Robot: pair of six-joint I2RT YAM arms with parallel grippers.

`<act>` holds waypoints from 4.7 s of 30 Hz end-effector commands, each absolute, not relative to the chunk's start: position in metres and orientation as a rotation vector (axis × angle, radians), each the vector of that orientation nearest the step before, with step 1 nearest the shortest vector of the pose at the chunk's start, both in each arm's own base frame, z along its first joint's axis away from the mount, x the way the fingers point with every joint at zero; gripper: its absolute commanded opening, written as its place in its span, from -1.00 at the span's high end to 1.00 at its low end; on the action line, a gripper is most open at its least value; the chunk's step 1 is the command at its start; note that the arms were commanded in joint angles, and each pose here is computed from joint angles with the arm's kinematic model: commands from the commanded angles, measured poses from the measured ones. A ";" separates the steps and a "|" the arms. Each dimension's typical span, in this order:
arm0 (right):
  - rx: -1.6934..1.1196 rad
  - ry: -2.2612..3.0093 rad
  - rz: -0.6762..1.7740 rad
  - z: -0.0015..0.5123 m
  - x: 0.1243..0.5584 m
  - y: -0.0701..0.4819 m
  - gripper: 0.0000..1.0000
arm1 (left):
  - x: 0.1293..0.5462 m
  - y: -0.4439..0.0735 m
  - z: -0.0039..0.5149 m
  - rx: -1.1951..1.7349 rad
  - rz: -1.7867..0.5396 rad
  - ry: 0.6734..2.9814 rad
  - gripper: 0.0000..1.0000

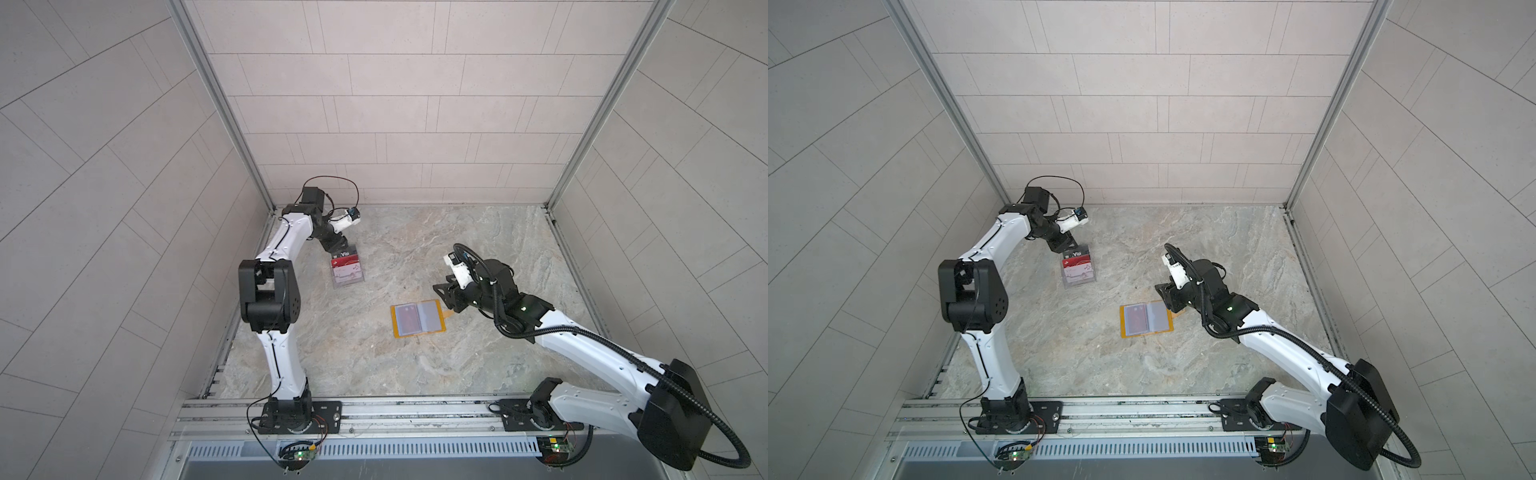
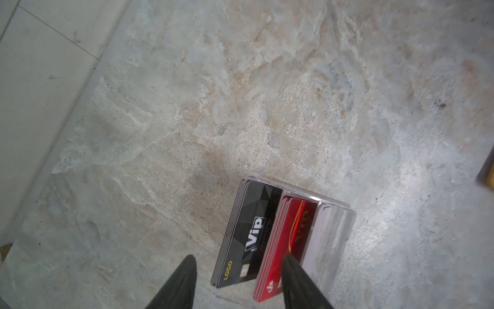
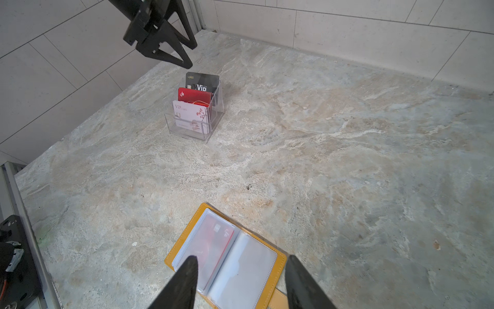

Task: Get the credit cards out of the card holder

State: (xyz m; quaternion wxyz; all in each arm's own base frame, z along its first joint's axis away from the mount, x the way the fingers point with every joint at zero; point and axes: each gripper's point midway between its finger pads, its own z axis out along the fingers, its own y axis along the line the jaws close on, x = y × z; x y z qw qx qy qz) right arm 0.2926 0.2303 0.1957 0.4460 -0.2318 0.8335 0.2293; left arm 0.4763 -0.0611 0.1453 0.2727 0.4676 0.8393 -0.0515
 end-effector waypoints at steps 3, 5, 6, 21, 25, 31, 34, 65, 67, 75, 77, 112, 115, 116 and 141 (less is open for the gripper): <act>-0.582 2.079 0.592 0.193 0.297 0.237 -0.10 | 0.454 -0.059 0.178 1.213 -0.102 2.209 -0.32; -0.603 2.084 0.604 0.192 0.298 0.241 -0.10 | 0.448 -0.059 0.185 1.191 -0.072 2.198 -0.39; -0.607 2.084 0.611 0.192 0.298 0.243 -0.10 | 0.445 -0.059 0.191 1.168 -0.066 2.191 -0.43; -0.606 2.150 0.546 0.186 0.303 0.248 -0.14 | 0.415 -0.087 0.214 0.674 -0.030 2.304 -0.62; -0.623 2.196 0.505 0.177 0.300 0.246 -0.14 | 0.387 -0.099 0.201 0.461 -0.174 2.308 -0.55; -0.668 2.278 0.432 0.160 0.294 0.248 -0.16 | 0.340 -0.127 0.179 0.276 -0.458 2.257 -0.53; -0.693 2.294 0.429 0.154 0.291 0.254 -0.17 | 0.313 -0.146 0.159 0.284 -0.562 2.293 -0.47; -0.680 2.507 0.499 0.084 0.276 0.312 -0.19 | 0.257 -0.229 0.062 0.274 -1.077 2.368 0.82; -0.680 2.509 0.502 0.080 0.275 0.315 -0.19 | 0.255 -0.232 0.059 0.288 -1.095 2.376 0.84; -0.638 2.517 0.445 0.065 0.276 0.313 -0.23 | 0.244 -0.245 0.043 0.334 -1.130 2.415 0.94; -0.639 2.514 0.426 0.063 0.274 0.314 -0.24 | 0.244 -0.245 0.037 0.326 -1.128 2.431 0.96; -0.669 2.513 0.258 0.042 0.273 0.319 -0.27 | 0.226 -0.230 -0.001 0.249 -1.083 2.542 1.00; -0.679 2.519 0.260 0.041 0.272 0.322 -0.27 | 0.226 -0.230 -0.001 0.246 -1.086 2.540 1.00; -0.677 2.522 0.257 0.039 0.272 0.322 -0.27 | 0.226 -0.230 -0.001 0.246 -1.086 2.539 1.00; -0.631 2.609 0.137 0.011 0.271 0.300 0.09 | 0.225 -0.226 -0.007 0.250 -1.039 2.572 1.00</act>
